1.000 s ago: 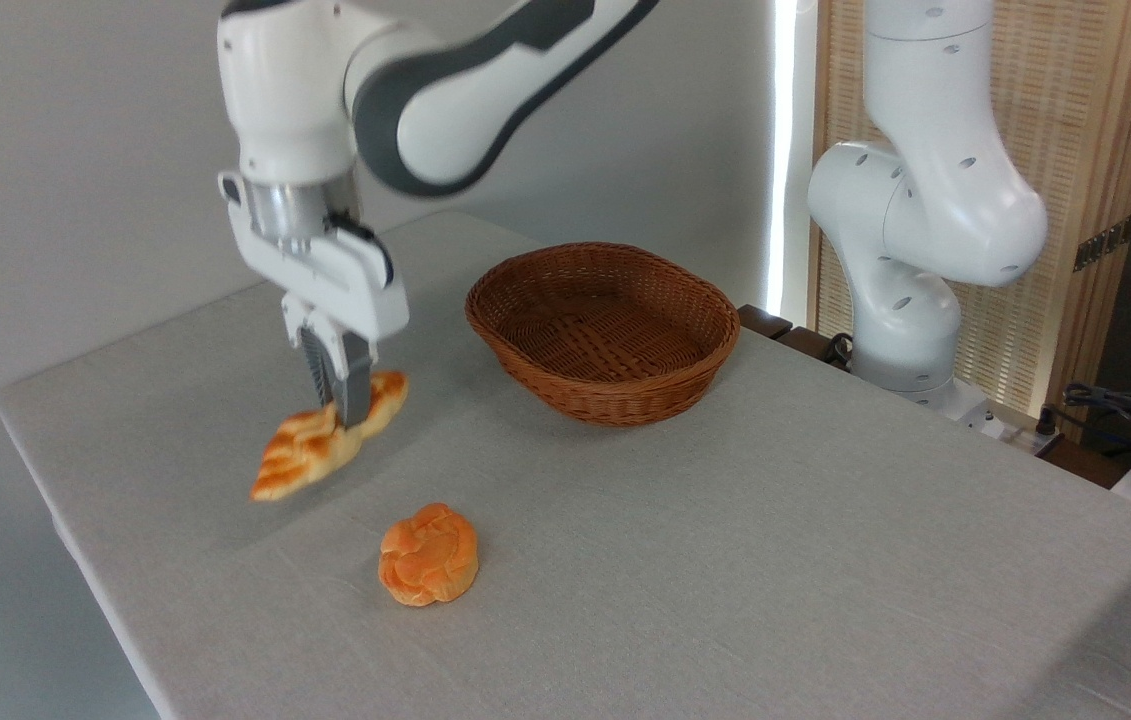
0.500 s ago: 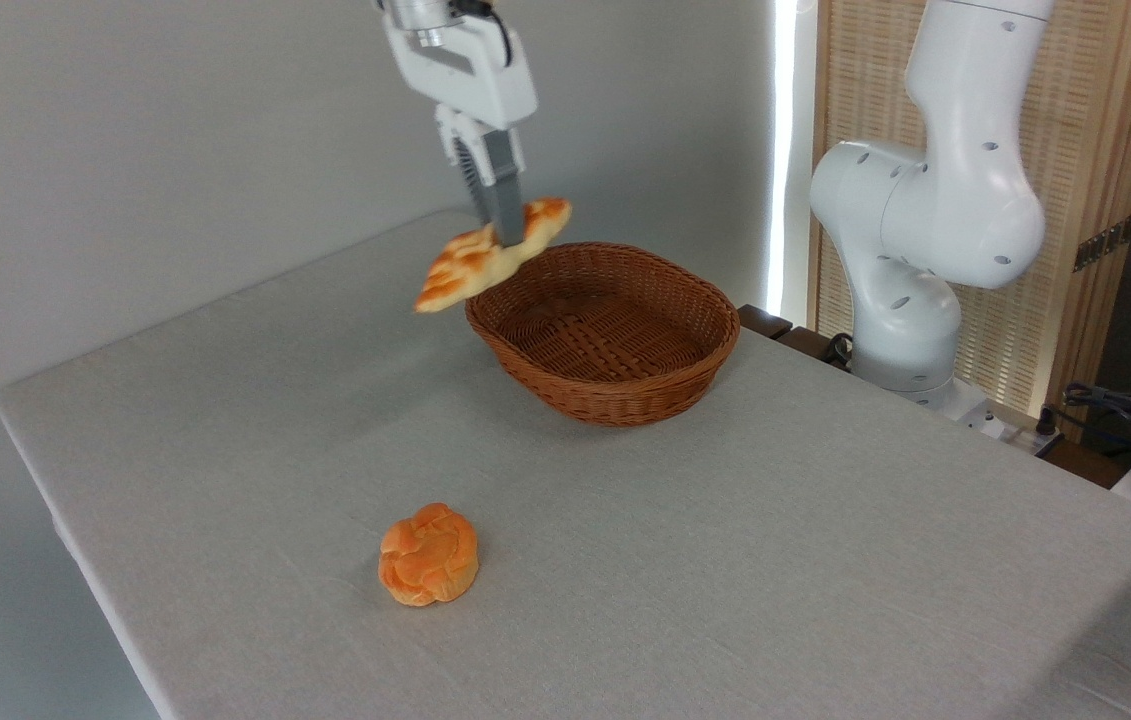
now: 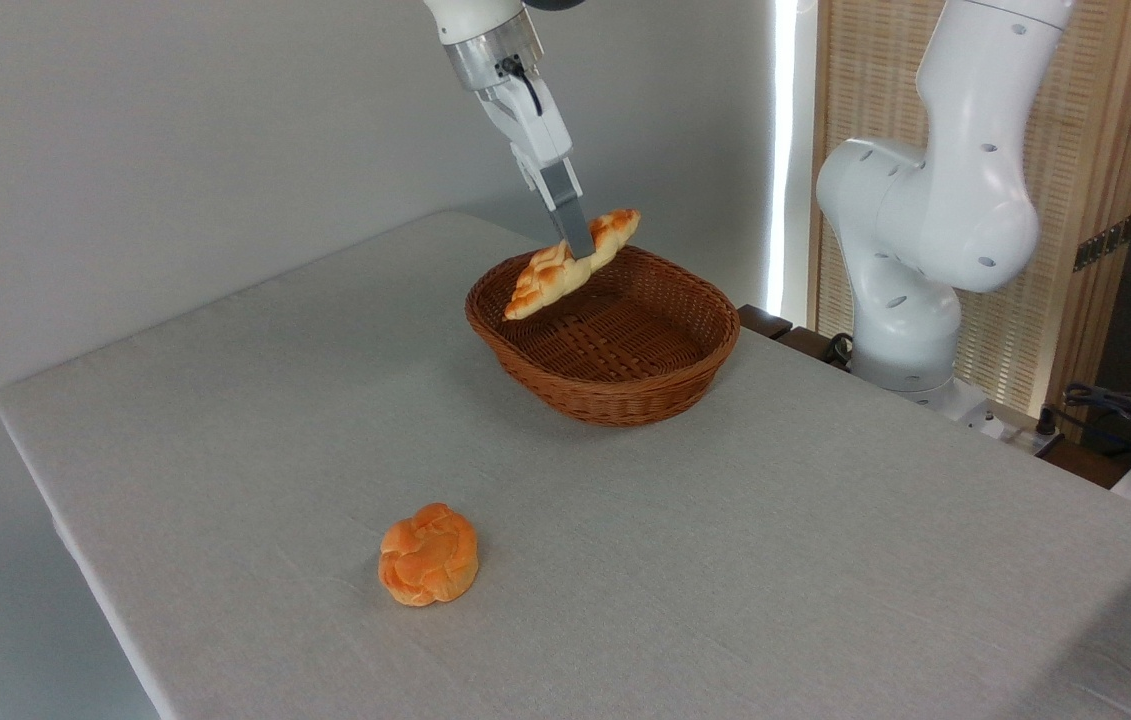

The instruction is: Put bread into the basket

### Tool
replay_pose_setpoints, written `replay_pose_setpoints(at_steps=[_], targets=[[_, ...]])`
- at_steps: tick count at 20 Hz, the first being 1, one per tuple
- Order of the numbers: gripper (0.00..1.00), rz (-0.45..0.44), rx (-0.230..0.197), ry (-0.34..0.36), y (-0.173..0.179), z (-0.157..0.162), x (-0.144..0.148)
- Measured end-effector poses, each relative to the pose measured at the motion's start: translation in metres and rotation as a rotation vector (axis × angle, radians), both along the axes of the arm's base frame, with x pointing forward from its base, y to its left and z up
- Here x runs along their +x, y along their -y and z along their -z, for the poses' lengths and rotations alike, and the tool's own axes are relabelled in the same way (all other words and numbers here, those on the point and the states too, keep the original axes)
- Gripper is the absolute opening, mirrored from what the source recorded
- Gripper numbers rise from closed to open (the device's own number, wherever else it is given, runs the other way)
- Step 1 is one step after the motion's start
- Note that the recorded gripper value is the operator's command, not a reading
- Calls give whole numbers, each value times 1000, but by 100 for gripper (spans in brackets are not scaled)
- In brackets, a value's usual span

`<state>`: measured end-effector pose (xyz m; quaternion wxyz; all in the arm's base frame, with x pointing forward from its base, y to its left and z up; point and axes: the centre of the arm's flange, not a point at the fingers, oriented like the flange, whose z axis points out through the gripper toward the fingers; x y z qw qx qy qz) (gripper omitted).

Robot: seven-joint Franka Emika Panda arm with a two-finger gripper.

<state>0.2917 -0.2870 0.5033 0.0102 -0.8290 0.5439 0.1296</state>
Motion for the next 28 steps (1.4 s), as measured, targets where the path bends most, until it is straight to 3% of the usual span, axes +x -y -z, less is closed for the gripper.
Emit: replay_pose_setpoints(at_steps=[3, 13, 17, 20, 23, 25, 28], targets=[[100, 19, 8, -1, 8, 8, -6], [100, 13, -36, 42, 15, 15, 8], [100, -42, -59, 85, 13, -6, 19], [100, -124, -95, 184, -14, -54, 61], [100, -244, -158, 266, -69, -108, 121], [100, -314, -171, 297, -106, -124, 160], [100, -376, -173, 304, -145, -125, 214]])
